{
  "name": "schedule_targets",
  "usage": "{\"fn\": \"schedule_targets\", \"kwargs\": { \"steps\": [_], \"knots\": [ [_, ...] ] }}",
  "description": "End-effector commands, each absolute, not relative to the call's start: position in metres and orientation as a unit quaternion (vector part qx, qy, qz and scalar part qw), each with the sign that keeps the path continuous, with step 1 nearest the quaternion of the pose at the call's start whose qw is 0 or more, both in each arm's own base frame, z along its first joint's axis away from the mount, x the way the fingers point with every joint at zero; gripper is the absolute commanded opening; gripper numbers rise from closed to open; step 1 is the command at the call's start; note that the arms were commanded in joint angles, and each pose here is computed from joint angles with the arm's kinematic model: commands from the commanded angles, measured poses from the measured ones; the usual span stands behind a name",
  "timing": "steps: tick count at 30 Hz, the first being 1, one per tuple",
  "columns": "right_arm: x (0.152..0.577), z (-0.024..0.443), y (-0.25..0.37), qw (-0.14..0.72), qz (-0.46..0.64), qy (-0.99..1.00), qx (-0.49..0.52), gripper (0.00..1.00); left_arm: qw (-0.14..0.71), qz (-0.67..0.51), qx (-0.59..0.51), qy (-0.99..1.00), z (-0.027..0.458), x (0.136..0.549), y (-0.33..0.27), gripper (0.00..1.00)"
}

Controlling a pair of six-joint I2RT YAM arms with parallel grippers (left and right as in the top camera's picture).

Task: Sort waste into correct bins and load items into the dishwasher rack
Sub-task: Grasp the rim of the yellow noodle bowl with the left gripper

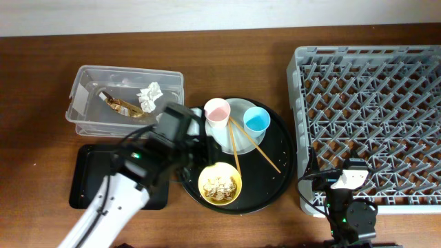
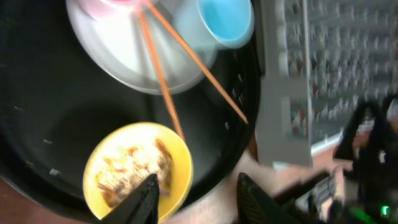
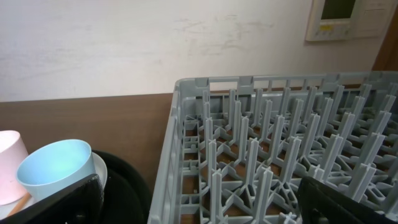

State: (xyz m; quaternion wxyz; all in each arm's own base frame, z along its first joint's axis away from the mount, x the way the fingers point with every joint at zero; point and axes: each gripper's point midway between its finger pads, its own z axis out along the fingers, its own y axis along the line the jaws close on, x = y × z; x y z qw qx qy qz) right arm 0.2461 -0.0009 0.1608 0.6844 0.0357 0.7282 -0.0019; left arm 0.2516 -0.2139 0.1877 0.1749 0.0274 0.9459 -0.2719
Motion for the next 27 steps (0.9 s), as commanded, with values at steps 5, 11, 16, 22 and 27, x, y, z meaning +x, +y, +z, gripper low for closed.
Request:
{"fn": "schedule_targets", "kwargs": {
  "steps": [5, 11, 16, 22, 27],
  "knots": [
    [0.246, 0.158, -0.002, 0.682, -0.003, 0.731, 0.039, 0.98, 0.163, -0.195, 0.09, 0.963, 0.153, 0.22, -0.252, 0.36],
    [0.246, 0.158, -0.002, 0.682, -0.003, 0.731, 0.039, 0.98, 0.13, -0.151, 0.093, 0.976, 0.115, 0.208, -0.269, 0.36],
    [0.246, 0.158, -0.002, 0.682, -0.003, 0.731, 0.039, 0.98, 0.099, -0.122, 0.107, 0.982, 0.08, 0.203, -0.279, 0.36],
    [0.246, 0.158, -0.002, 0.682, -0.003, 0.731, 0.039, 0.98, 0.099, -0.09, 0.105, 0.985, 0.054, 0.213, -0.279, 0.31],
    [0.246, 0.158, -0.002, 0.682, -0.003, 0.731, 0.039, 0.98, 0.078, -0.073, 0.11, 0.988, 0.035, 0.208, -0.279, 0.3]
  ]
}}
